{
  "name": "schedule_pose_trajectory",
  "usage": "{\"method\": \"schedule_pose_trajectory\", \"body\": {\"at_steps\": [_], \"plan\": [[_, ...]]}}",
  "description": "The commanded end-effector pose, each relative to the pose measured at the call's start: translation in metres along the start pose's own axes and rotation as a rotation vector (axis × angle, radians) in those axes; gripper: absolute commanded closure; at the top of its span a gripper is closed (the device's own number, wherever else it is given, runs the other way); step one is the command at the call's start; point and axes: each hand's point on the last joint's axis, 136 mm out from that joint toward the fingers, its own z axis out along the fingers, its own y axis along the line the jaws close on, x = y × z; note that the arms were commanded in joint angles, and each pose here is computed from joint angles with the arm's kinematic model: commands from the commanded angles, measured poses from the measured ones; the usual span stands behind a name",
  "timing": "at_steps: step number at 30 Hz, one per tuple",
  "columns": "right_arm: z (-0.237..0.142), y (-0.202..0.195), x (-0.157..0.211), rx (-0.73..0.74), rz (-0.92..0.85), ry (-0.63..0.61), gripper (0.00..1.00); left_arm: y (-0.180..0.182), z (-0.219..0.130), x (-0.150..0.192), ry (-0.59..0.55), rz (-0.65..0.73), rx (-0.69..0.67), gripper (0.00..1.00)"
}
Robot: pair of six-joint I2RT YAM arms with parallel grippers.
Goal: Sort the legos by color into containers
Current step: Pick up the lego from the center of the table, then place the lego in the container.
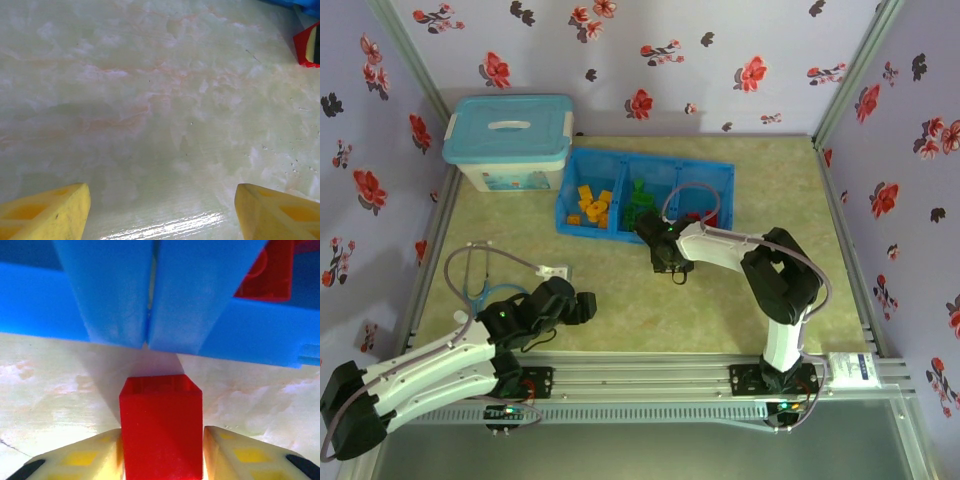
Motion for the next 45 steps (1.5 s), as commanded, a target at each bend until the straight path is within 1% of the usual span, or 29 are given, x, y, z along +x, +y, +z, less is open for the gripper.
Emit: {"method": "schedule_pose_trajectory", "body": {"at_steps": [1, 4, 6, 11, 14, 18, 20, 22, 24, 29, 42, 43, 44, 45], "plan": [[0.000, -0.002, 0.000, 0.008, -0.007, 0.009, 0.64, -0.002, -0.003, -0.007, -0.022, 0.006, -0.011, 0.24], [-0.009, -0.002, 0.000, 0.000, -0.003, -0.009, 0.72, -0.002, -0.003, -0.007, -0.024, 0.007, -0.011, 0.24], [-0.019, -0.002, 0.001, -0.006, -0.009, -0.027, 0.74, -0.002, -0.003, -0.008, -0.026, 0.009, -0.013, 0.24], [-0.057, -0.010, -0.006, -0.022, -0.016, -0.097, 0.75, -0.003, -0.003, -0.011, -0.030, 0.019, -0.015, 0.24], [-0.085, -0.022, -0.017, -0.024, -0.004, -0.166, 0.75, -0.005, -0.003, -0.012, -0.036, 0.023, -0.006, 0.24], [-0.109, -0.044, -0.031, -0.027, 0.035, -0.226, 0.73, -0.024, -0.011, -0.019, -0.092, 0.029, 0.107, 0.24], [-0.112, -0.058, -0.037, -0.025, 0.060, -0.225, 0.73, -0.025, -0.017, -0.024, -0.120, 0.016, 0.125, 0.24], [-0.111, -0.073, -0.044, -0.020, 0.088, -0.221, 0.73, -0.020, -0.021, -0.026, -0.131, 0.015, 0.110, 0.24], [-0.108, -0.082, -0.049, -0.047, 0.118, -0.201, 0.73, -0.018, -0.022, -0.024, -0.125, 0.018, 0.101, 0.24], [-0.097, -0.106, -0.068, -0.062, 0.188, -0.169, 0.72, -0.013, -0.023, -0.020, -0.116, 0.008, 0.096, 0.25], [-0.073, -0.110, -0.130, -0.033, 0.173, -0.100, 0.71, -0.009, -0.024, -0.019, -0.118, -0.002, 0.083, 0.25], [-0.073, -0.110, -0.135, -0.031, 0.172, -0.098, 0.69, -0.009, -0.025, -0.019, -0.118, -0.003, 0.083, 0.25], [-0.073, -0.109, -0.140, -0.032, 0.169, -0.097, 0.65, -0.008, -0.025, -0.020, -0.120, -0.004, 0.081, 0.25], [-0.074, -0.108, -0.147, -0.039, 0.160, -0.101, 0.54, -0.008, -0.025, -0.020, -0.121, -0.004, 0.081, 0.25]]}}
